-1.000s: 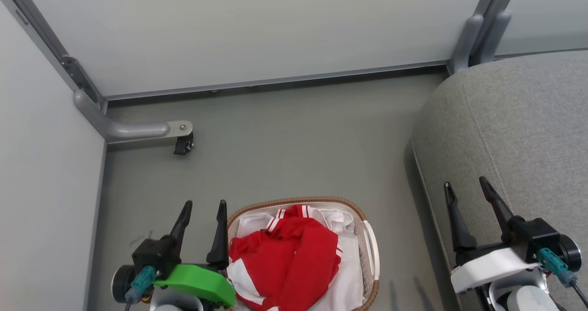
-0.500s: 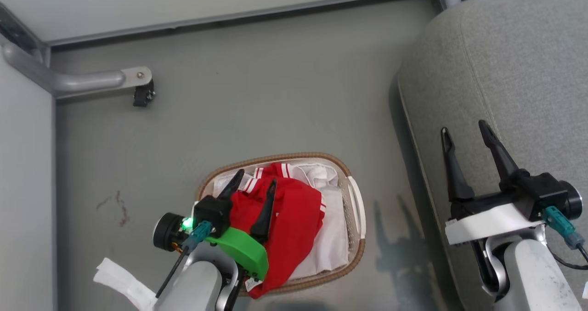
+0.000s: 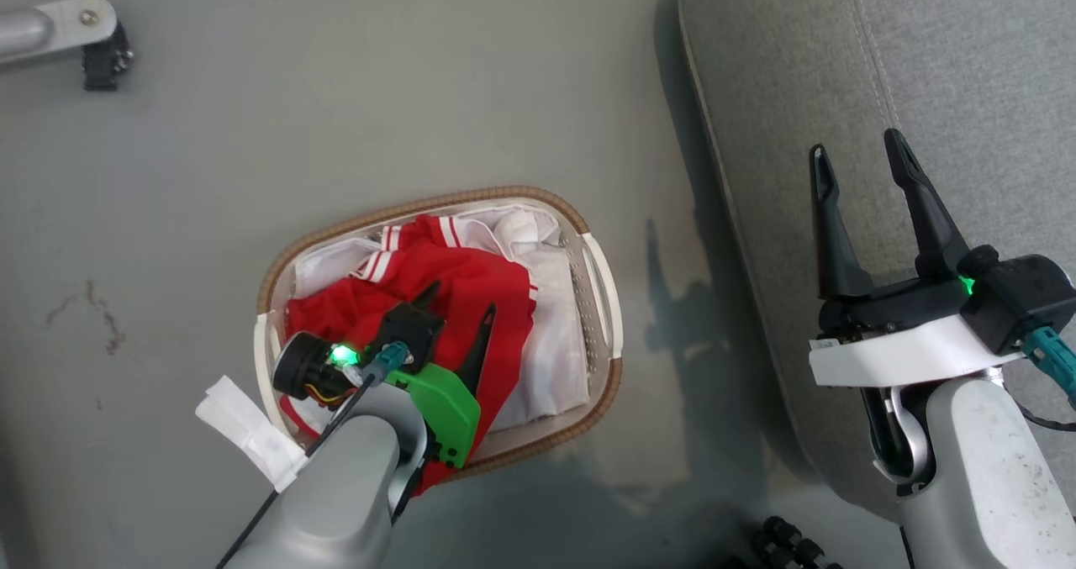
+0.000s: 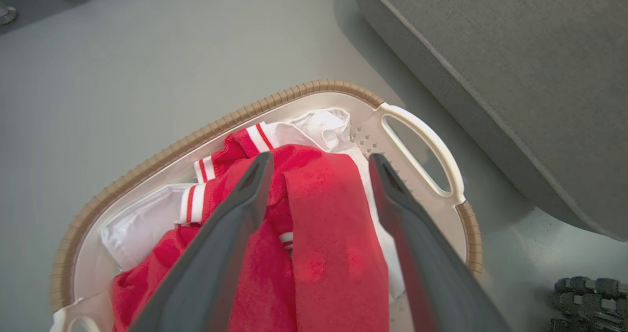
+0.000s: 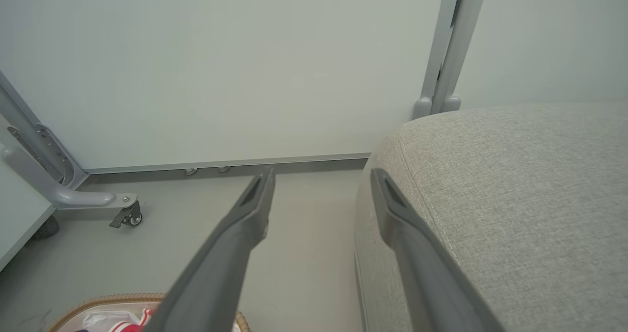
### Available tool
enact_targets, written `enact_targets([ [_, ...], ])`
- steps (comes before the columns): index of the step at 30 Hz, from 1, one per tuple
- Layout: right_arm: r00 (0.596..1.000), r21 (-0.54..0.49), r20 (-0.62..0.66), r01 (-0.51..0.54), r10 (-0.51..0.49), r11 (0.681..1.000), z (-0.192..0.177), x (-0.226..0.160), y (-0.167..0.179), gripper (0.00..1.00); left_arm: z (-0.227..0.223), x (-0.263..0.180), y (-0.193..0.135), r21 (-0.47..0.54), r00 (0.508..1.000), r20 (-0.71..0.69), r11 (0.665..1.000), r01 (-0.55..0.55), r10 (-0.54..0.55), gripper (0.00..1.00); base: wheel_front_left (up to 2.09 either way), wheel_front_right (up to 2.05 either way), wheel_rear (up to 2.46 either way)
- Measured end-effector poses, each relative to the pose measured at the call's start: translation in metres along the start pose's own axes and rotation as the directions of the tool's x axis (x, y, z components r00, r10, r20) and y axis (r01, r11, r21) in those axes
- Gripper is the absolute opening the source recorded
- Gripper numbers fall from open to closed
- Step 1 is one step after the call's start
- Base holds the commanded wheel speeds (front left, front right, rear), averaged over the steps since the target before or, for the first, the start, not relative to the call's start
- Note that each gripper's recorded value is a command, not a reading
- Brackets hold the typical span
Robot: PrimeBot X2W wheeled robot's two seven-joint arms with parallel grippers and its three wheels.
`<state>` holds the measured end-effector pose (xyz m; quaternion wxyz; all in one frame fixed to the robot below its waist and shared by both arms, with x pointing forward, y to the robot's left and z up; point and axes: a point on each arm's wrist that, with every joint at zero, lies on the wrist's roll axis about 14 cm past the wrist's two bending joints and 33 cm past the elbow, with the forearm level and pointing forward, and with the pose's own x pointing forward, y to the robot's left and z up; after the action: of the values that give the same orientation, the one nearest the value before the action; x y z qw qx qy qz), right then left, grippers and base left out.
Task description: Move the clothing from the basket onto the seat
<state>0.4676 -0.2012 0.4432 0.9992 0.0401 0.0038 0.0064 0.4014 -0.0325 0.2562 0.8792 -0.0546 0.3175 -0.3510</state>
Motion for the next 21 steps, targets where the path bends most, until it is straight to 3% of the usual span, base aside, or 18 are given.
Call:
enact_targets([
  [12,0.992,-0.009,-0.115,0.044,-0.045,0.999,-0.050,0.003,-0.019,1.00,-0.074,0.034,0.010,-0.057,0.982,-0.185,0.998,0.029,-0.039,0.99,0.00,0.00,0.00],
  [13,0.992,-0.009,-0.121,0.046,-0.047,0.999,-0.052,0.003,-0.020,1.00,-0.078,0.035,0.009,-0.062,0.980,-0.193,0.998,0.033,-0.045,0.80,0.00,0.00,0.00],
  [15,0.990,-0.013,-0.134,0.051,-0.052,0.999,-0.057,0.002,-0.022,1.00,-0.086,0.037,0.004,-0.071,0.975,-0.212,0.996,0.046,-0.061,0.65,0.00,0.00,0.00],
  [16,0.989,-0.016,-0.138,0.052,-0.054,0.999,-0.058,0.001,-0.023,1.00,-0.089,0.039,0.002,-0.075,0.974,-0.218,0.996,0.053,-0.068,0.49,0.00,0.00,0.00],
  [19,0.988,-0.021,-0.145,0.056,-0.058,0.998,-0.060,0.000,-0.025,1.00,-0.096,0.040,-0.004,-0.081,0.968,-0.234,0.994,0.069,-0.086,0.28,0.00,0.00,0.00],
  [21,0.988,-0.024,-0.144,0.057,-0.060,0.998,-0.059,0.000,-0.026,1.00,-0.095,0.043,-0.005,-0.083,0.969,-0.230,0.994,0.074,-0.091,0.06,0.00,0.00,0.00],
])
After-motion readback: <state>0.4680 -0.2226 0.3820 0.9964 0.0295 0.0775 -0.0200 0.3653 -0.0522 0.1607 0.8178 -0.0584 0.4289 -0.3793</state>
